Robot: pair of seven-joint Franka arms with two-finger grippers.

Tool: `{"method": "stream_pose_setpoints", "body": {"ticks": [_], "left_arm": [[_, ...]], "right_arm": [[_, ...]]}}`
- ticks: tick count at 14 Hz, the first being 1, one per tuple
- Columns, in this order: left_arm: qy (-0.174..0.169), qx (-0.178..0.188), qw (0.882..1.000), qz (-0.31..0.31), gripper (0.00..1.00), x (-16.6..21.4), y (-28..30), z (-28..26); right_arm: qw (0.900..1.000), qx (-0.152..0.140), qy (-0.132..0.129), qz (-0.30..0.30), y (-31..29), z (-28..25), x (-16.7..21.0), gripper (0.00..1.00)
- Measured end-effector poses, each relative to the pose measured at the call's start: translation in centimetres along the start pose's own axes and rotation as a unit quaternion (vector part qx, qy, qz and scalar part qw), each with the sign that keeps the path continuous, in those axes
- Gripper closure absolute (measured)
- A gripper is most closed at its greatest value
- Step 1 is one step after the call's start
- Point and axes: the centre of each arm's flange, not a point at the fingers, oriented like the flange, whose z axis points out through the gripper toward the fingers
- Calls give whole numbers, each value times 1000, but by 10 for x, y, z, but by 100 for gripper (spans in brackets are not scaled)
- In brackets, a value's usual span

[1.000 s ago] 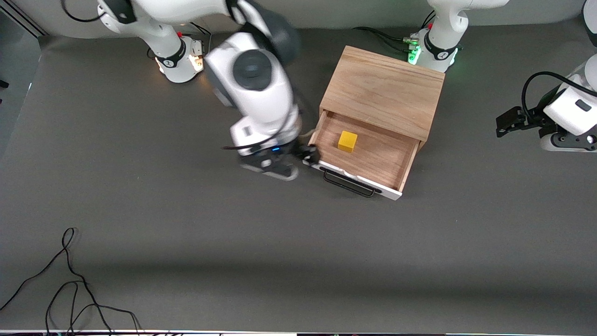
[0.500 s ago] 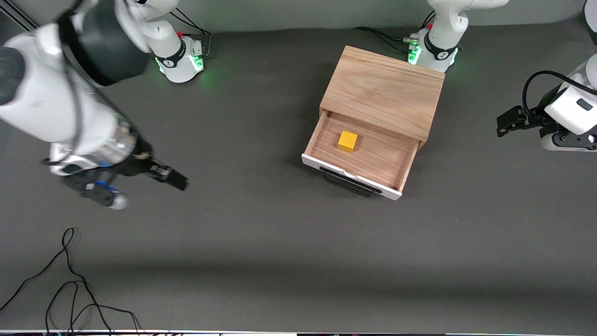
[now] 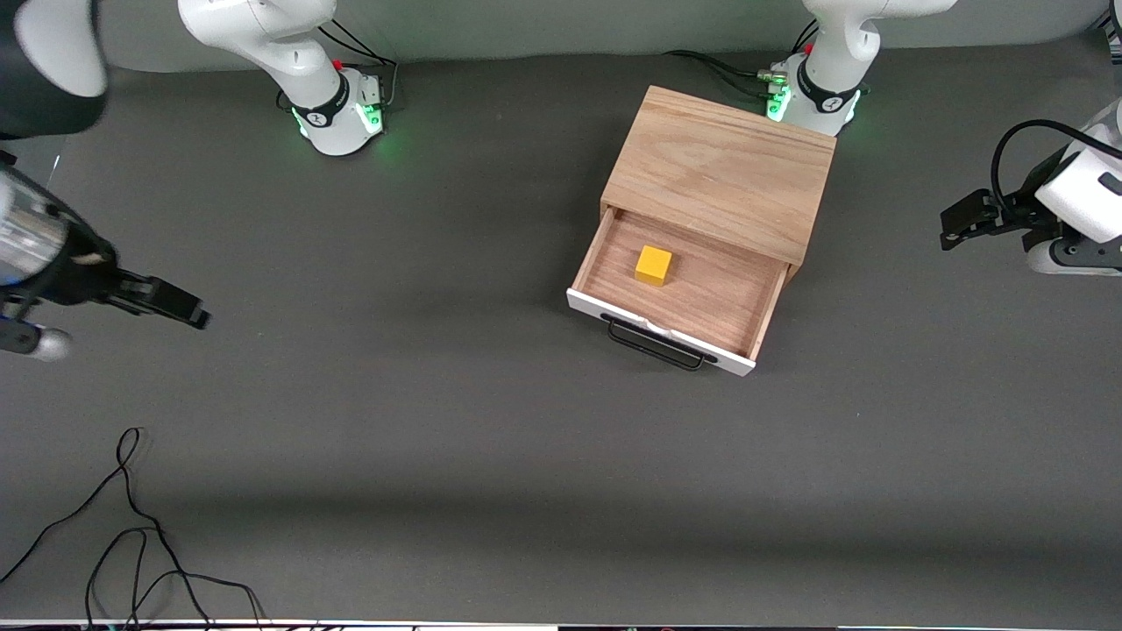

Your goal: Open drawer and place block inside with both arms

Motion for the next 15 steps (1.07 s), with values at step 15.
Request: {"method": "stream_pose_setpoints", "body": {"ticks": [15], "left_arm": [[-4,0,1000,0,0,0,0,2]], "right_arm": [[997,-24,-6,-68,11,-18,-59,0]]}}
